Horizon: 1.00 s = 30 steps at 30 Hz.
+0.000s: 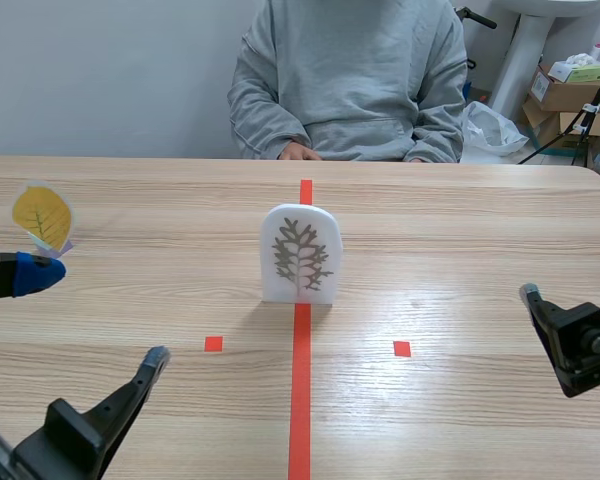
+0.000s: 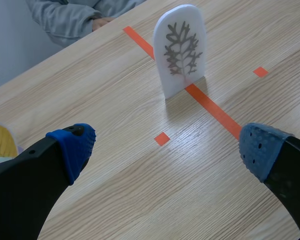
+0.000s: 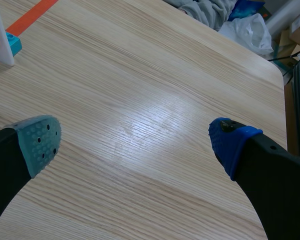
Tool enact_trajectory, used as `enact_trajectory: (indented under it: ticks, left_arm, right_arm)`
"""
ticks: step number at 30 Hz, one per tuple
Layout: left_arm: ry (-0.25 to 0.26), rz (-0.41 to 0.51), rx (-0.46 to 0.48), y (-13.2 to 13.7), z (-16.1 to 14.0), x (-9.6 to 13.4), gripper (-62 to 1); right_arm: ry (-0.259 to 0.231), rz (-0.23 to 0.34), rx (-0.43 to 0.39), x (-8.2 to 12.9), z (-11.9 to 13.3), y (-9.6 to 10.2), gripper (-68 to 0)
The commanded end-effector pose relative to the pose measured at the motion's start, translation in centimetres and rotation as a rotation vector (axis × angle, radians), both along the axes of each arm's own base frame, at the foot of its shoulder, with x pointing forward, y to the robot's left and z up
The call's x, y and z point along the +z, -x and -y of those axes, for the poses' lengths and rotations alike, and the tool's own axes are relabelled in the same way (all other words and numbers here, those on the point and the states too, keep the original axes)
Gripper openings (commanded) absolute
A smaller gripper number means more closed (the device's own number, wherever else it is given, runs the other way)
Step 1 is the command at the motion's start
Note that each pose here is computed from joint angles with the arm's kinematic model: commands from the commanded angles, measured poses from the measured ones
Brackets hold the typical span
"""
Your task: Do the leaf sorting experiment
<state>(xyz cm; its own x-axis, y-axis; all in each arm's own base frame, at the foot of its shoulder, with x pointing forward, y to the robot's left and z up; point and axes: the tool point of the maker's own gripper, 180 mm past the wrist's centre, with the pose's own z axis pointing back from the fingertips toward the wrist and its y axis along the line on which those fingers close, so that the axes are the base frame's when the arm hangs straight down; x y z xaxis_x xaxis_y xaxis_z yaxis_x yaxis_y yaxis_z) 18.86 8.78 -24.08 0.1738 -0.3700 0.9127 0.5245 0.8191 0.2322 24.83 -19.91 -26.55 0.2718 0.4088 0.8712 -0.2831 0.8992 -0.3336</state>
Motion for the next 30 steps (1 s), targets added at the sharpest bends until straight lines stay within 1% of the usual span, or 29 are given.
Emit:
enact_trajectory:
  ticks: [1, 11, 17, 21, 25, 27, 30]
  left_arm:
    - [0.003, 0.028, -0.011, -0.3, 0.1, 0.8, 0.4]
    - [0.003, 0.027, -0.011, -0.3, 0.1, 0.8, 0.4]
    - [0.003, 0.027, -0.011, -0.3, 0.1, 0.8, 0.4]
    - [0.003, 0.027, -0.011, -0.3, 0.1, 0.8, 0.4]
    - [0.003, 0.027, -0.011, -0.3, 0.1, 0.8, 0.4]
    - [0.003, 0.027, -0.011, -0.3, 0.1, 0.8, 0.4]
    - [0.002, 0.026, -0.010, -0.3, 0.1, 0.8, 0.4]
  right_arm:
    - [0.013, 0.014, 0.006, 0.4, 0.2, -0.2, -6.7]
    - [0.014, 0.011, 0.005, 0.4, 0.2, -0.2, -6.7]
    - [0.025, -0.024, -0.009, -0.2, 0.5, 0.0, -6.7]
    - [0.027, -0.030, -0.011, -0.3, 0.6, 0.0, -6.7]
    - [0.037, -0.060, -0.018, -0.8, 0.8, 0.1, -6.7]
    - [0.047, -0.082, 0.005, -1.0, 0.5, 0.0, -6.7]
    - [0.053, -0.084, 0.073, -0.9, -0.3, -0.7, -6.7]
